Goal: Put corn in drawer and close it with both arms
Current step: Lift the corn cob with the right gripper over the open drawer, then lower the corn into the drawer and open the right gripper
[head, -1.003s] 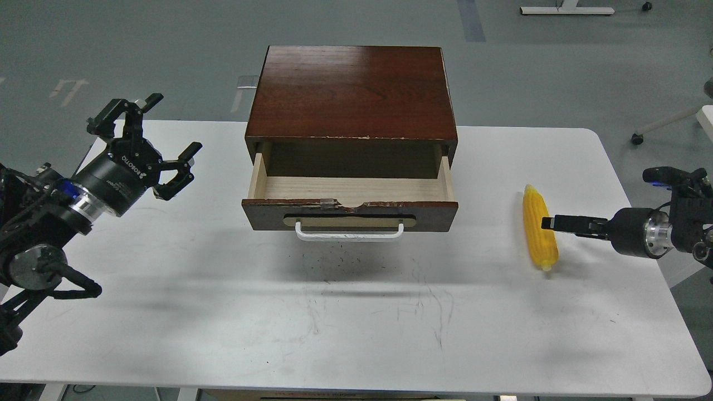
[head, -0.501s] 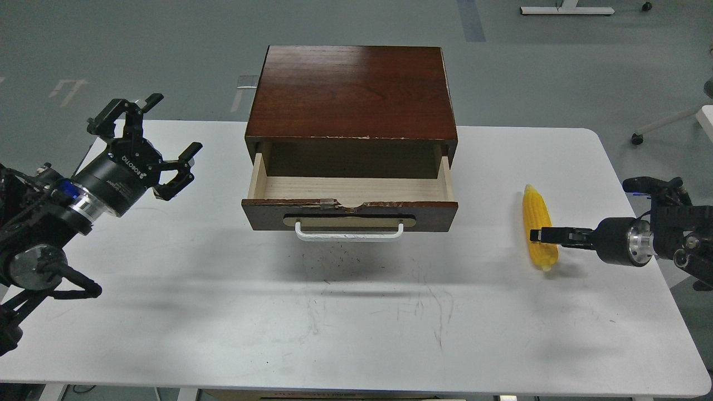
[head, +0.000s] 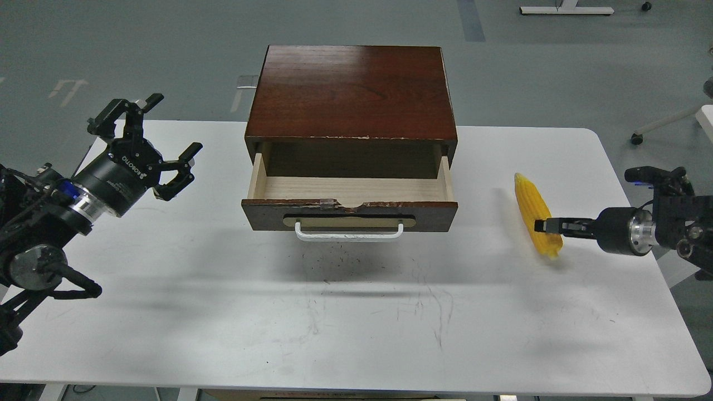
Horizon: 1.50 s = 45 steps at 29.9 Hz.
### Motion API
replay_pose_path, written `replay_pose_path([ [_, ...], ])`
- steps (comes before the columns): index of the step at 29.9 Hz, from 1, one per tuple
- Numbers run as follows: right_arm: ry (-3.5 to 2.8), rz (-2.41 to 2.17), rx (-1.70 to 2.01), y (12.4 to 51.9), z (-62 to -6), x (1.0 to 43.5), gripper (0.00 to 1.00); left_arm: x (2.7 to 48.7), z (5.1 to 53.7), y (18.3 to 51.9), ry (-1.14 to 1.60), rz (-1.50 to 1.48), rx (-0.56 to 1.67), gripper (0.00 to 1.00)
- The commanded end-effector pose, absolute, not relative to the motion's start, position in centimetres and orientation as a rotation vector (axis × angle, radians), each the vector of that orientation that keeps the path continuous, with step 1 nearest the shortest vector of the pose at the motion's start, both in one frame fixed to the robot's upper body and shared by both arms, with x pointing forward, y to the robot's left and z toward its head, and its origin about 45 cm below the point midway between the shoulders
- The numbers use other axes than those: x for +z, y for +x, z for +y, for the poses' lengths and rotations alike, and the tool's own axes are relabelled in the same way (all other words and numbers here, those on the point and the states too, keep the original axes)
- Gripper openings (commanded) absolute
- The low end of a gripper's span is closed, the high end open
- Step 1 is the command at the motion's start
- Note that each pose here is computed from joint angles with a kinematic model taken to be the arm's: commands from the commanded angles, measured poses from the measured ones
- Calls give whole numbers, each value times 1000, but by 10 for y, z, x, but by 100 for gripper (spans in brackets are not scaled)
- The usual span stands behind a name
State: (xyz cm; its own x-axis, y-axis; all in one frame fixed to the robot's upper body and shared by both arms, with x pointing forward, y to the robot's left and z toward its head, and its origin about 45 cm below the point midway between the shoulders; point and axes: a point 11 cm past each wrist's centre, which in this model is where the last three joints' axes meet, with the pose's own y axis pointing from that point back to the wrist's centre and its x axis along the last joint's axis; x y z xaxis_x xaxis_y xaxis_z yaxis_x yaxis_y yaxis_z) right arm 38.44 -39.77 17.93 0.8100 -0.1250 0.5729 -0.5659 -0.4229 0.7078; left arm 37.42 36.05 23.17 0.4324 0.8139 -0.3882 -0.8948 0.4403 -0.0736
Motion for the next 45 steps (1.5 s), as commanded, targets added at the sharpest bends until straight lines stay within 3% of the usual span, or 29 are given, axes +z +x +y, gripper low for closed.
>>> replay_pose_path([
  [1,1987,-543,668,411,-380,224,11,233,361,375,-289,313,1084,100],
  [10,2002,-474,1068,455,-296,357,12,236,362,376,-294,306,1085,100],
  [16,1954,-182,1265,445,-211,394,14,237,361,376,-296,306,1080,100],
  [22,1896,80,1375,420,-156,390,17,242,366,374,-286,292,1081,100],
  [39,1533,449,1587,416,-130,333,17,248,368,373,-278,280,1077,100],
  [45,1511,520,1605,414,-115,309,25,248,370,372,-278,279,1080,100],
])
